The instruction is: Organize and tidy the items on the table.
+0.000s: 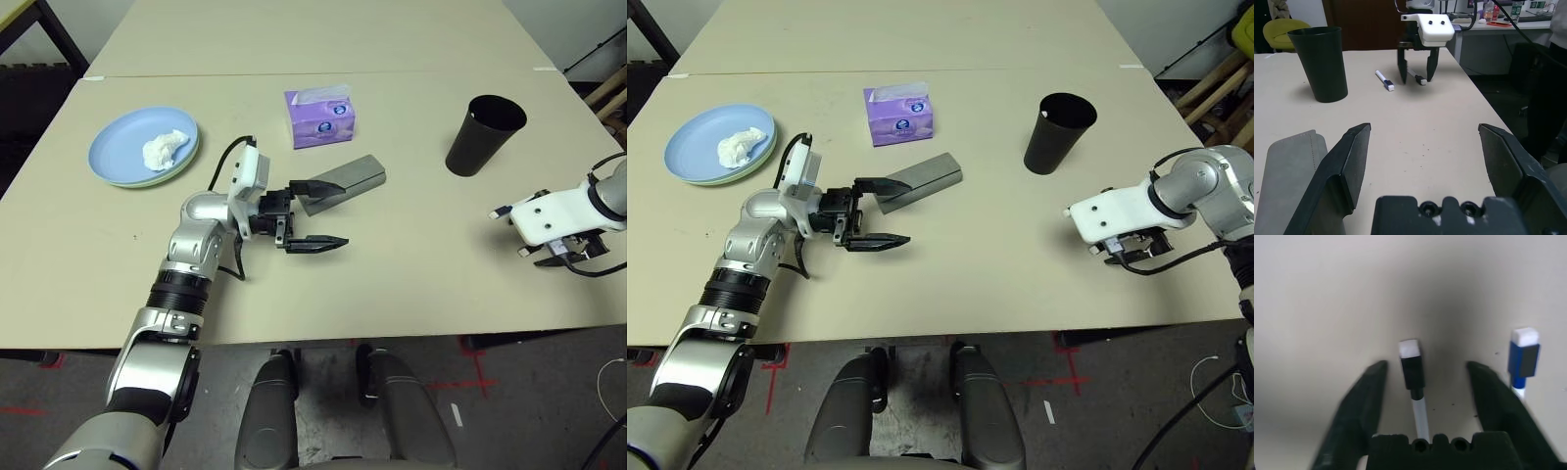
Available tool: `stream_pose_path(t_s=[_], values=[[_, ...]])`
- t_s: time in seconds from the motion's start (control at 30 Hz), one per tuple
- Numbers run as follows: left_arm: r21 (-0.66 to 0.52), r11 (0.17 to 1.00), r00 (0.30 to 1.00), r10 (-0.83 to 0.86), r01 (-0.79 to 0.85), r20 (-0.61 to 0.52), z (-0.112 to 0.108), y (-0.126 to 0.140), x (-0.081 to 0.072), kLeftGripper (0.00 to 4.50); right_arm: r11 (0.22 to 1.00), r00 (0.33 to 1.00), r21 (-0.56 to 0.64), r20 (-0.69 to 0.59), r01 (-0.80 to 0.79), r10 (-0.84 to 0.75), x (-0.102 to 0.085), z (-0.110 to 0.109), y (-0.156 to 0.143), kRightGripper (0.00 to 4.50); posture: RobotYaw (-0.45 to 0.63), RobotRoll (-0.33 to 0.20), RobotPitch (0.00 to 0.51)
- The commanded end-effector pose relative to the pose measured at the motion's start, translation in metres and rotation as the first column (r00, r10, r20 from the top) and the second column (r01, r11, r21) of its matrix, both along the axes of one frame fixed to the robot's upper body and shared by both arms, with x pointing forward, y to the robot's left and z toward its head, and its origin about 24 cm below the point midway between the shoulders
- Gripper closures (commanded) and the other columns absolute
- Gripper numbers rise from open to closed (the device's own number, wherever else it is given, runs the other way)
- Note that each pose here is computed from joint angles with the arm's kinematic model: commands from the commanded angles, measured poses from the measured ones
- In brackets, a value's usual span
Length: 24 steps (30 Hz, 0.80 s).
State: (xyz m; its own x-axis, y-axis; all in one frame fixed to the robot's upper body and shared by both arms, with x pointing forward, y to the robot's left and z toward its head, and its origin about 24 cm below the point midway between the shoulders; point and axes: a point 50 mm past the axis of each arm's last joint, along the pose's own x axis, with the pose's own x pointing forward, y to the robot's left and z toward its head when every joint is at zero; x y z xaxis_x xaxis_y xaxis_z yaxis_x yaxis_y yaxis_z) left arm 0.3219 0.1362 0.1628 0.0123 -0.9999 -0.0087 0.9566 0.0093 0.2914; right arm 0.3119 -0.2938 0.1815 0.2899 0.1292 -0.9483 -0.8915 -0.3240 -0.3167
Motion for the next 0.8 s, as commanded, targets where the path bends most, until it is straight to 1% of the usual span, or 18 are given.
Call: stream_pose_path(t_s=[0.03, 0.1, 0.17, 0.27, 0.33, 0.4, 0.47, 0.53, 0.6, 0.63, 0.67, 0.73, 0.77, 0.8], values=[[0.014, 1.0, 1.0, -0.011, 0.011, 0.018, 0.003, -0.001, -0.002, 0.0, 1.0, 1.0, -0.023, -0.017, -0.002, 0.001, 0.0, -0.002, -0.002, 2.44, 0.06, 0.0, 0.257], [0.014, 1.0, 1.0, -0.01, 0.01, 0.018, 0.003, -0.001, -0.002, 0.0, 1.0, 1.0, -0.028, -0.019, -0.007, 0.007, 0.0, -0.002, -0.002, 3.29, 0.06, 0.0, 0.257], [0.015, 1.0, 1.0, -0.009, 0.009, 0.019, 0.003, -0.001, -0.001, 0.0, 1.0, 1.0, -0.028, -0.021, -0.011, 0.01, 0.001, -0.001, -0.001, 4.02, 0.06, 0.0, 0.255], [0.015, 1.0, 1.0, -0.007, 0.007, 0.02, 0.003, -0.001, -0.001, 0.0, 1.0, 1.0, 0.002, -0.021, -0.004, 0.004, 0.002, 0.004, 0.002, 4.08, 0.06, 0.0, 0.252], [0.016, 1.0, 1.0, -0.007, 0.006, 0.021, 0.003, -0.001, -0.001, 0.0, 0.998, 0.999, 0.058, -0.03, 0.024, -0.022, 0.003, 0.009, 0.005, 4.08, 0.06, 0.0, 0.251], [0.016, 1.0, 1.0, -0.006, 0.005, 0.022, 0.003, -0.001, -0.001, 0.0, 0.989, 0.997, 0.137, -0.053, 0.061, -0.054, 0.003, 0.016, 0.011, 4.08, 0.06, 0.0, 0.248], [0.017, 1.0, 1.0, -0.005, 0.005, 0.022, 0.003, -0.001, 0.0, 0.0, 0.959, 0.991, 0.257, -0.092, 0.118, -0.098, 0.002, 0.023, 0.019, 4.08, 0.05, 0.0, 0.246], [0.019, 1.0, 1.0, -0.005, 0.005, 0.021, 0.003, 0.0, 0.0, 0.0, 0.935, 0.987, 0.326, -0.118, 0.138, -0.105, 0.0, 0.029, 0.027, 4.08, 0.05, 0.0, 0.246], [0.021, 1.0, 1.0, -0.006, 0.005, 0.021, 0.003, -0.001, 0.001, 0.0, 0.868, 0.978, 0.462, -0.176, 0.18, -0.109, -0.004, 0.041, 0.038, 4.08, 0.04, 0.0, 0.242], [0.022, 1.0, 1.0, -0.006, 0.006, 0.021, 0.003, -0.001, 0.001, 0.0, 0.812, 0.973, 0.549, -0.208, 0.198, -0.097, -0.005, 0.048, 0.045, 4.08, 0.04, 0.0, 0.242], [0.022, 1.0, 1.0, -0.007, 0.006, 0.021, 0.003, -0.001, 0.002, 0.0, 0.741, 0.968, 0.635, -0.236, 0.219, -0.085, -0.004, 0.054, 0.051, 4.08, 0.04, 0.0, 0.242], [0.021, 1.0, 1.0, -0.007, 0.007, 0.022, 0.003, -0.002, 0.002, 0.0, 0.617, 0.964, 0.75, -0.258, 0.239, -0.06, -0.002, 0.063, 0.059, 4.08, 0.04, 0.0, 0.238], [0.02, 1.0, 1.0, -0.007, 0.007, 0.023, 0.003, -0.002, 0.002, 0.0, 0.54, 0.974, 0.815, -0.222, 0.211, -0.045, 0.0, 0.066, 0.063, 4.08, 0.04, 0.0, 0.238], [0.019, 1.0, 1.0, -0.007, 0.007, 0.023, 0.003, -0.003, 0.002, 0.0, 0.419, 0.984, 0.892, -0.171, 0.172, -0.04, 0.003, 0.07, 0.068, 4.08, 0.03, 0.0, 0.236]])
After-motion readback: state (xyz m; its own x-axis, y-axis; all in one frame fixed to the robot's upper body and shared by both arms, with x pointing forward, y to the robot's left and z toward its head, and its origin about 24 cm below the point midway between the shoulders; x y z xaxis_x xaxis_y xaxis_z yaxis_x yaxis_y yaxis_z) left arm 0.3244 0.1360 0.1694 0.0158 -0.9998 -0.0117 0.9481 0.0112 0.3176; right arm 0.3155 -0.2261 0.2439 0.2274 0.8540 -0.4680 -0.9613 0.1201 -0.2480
